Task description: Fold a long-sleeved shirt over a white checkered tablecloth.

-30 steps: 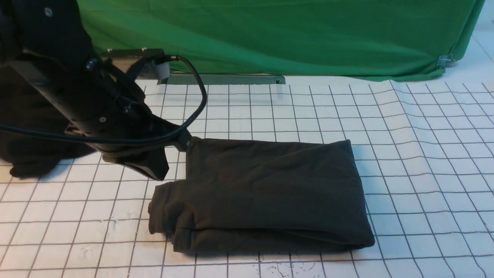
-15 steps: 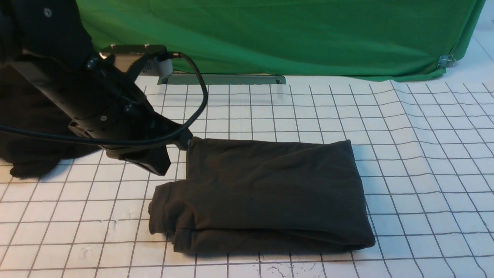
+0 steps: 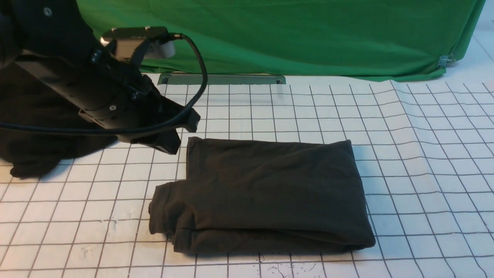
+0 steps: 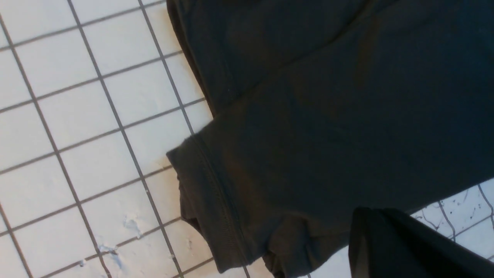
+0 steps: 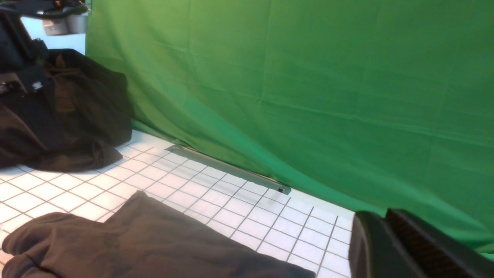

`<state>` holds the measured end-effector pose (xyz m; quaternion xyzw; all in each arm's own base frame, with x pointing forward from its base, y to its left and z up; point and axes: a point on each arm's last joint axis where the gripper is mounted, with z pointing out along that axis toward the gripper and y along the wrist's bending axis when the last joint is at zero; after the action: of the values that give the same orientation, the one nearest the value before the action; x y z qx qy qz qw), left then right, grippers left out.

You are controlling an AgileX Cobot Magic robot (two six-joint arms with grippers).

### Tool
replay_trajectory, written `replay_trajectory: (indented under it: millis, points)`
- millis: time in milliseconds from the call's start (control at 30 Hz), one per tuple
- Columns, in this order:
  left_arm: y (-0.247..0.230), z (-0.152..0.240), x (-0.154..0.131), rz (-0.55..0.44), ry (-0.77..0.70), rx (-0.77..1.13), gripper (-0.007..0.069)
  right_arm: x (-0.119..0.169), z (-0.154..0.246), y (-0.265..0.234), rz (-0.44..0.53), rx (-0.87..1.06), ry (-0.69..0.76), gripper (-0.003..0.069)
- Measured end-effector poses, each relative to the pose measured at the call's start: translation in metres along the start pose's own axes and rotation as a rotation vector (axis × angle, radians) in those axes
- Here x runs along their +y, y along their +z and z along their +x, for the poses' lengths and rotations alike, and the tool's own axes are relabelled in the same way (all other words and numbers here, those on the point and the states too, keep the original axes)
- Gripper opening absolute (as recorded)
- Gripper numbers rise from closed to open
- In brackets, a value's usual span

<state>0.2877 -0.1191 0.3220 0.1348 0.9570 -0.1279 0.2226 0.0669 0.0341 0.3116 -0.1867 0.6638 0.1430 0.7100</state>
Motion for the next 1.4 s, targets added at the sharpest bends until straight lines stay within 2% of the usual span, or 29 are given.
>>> replay_trajectory:
  millis: [233, 433, 567, 733, 867, 1167, 1300, 1400]
  points:
    - [0.0, 0.0, 0.0, -0.001, 0.0, -0.004, 0.0001, 0.001, 0.035, -0.01, 0.026, 0.027, -0.002, 0.0051]
    - [0.0, 0.0, 0.0, -0.001, 0.0, -0.005, 0.0001, -0.004, 0.084, -0.019, 0.136, 0.107, -0.049, 0.0069]
    - [0.0, 0.0, 0.0, 0.003, -0.002, -0.004, 0.0001, -0.008, 0.106, -0.024, 0.257, 0.154, -0.058, 0.0072]
    - [0.0, 0.0, -0.001, 0.007, -0.005, -0.004, 0.0001, -0.013, 0.121, -0.03, 0.364, 0.235, -0.05, 0.0082]
    - [-0.002, 0.001, -0.002, 0.016, -0.01, -0.002, 0.0001, -0.015, 0.122, -0.031, 0.399, 0.245, -0.047, 0.0087]
    - [-0.073, 0.025, -0.008, 0.004, 0.041, -0.099, 0.0001, -0.015, 0.122, -0.031, 0.406, 0.25, -0.048, 0.0107]
    - [-0.13, 0.062, -0.013, 0.01, 0.07, -0.164, 0.0002, -0.015, 0.122, -0.031, 0.406, 0.25, -0.048, 0.0115]
    - [-0.153, 0.093, -0.014, 0.025, 0.079, -0.244, 0.0001, -0.015, 0.122, -0.031, 0.406, 0.251, -0.048, 0.0117]
